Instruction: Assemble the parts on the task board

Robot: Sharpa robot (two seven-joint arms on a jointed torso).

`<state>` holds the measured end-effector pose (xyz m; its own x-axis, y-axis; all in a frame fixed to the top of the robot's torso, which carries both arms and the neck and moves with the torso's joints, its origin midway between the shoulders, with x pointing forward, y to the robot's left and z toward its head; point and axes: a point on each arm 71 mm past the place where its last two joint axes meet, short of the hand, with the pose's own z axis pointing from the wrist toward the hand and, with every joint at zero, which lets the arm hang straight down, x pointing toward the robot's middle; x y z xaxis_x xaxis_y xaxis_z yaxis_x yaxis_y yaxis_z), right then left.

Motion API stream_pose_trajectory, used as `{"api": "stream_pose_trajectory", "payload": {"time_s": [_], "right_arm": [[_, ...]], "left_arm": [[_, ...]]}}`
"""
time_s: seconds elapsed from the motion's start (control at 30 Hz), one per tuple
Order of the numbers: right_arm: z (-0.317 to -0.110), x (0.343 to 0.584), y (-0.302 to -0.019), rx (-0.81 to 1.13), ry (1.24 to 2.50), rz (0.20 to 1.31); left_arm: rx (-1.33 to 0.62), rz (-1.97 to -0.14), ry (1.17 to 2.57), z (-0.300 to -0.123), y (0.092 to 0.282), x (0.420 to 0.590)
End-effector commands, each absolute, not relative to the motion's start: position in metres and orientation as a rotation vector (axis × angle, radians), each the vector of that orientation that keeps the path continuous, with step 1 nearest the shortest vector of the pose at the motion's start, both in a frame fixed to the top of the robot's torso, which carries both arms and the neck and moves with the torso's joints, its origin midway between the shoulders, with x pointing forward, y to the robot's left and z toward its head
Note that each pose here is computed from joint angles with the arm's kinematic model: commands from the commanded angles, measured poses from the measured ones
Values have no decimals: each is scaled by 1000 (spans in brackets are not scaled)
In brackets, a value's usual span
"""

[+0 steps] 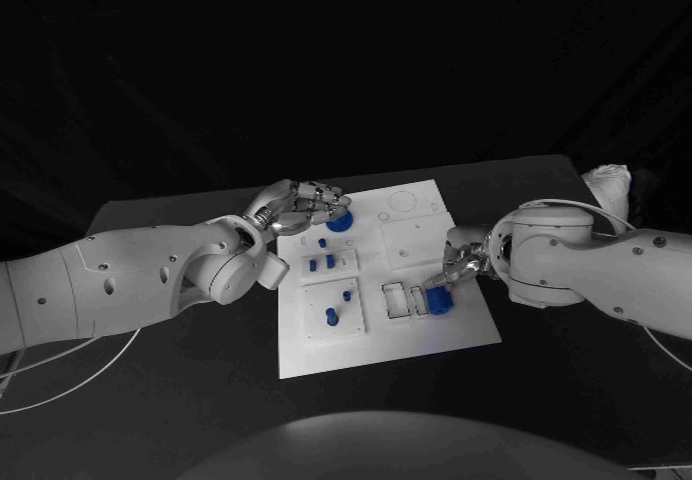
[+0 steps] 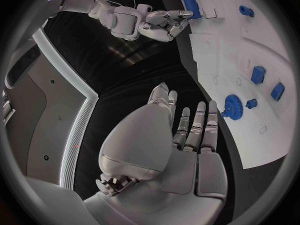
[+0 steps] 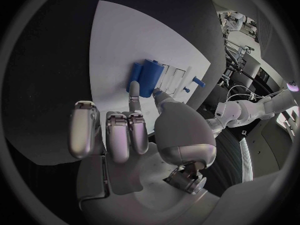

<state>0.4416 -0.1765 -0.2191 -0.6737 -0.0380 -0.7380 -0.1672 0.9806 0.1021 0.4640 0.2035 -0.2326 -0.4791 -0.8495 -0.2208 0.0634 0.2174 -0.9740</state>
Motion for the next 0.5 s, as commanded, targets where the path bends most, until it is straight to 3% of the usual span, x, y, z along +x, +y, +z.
{"api": "stream_pose_trajectory", "payload": {"time_s": [0.03,0.5], "right_arm": [[-220,440,-175,-111,2312,234],[-224,442,-175,-70,2363,245]], "left_arm": [[-745,-1399,1672,-232,201,463],[-748,-1395,1681,-233,201,464]]}}
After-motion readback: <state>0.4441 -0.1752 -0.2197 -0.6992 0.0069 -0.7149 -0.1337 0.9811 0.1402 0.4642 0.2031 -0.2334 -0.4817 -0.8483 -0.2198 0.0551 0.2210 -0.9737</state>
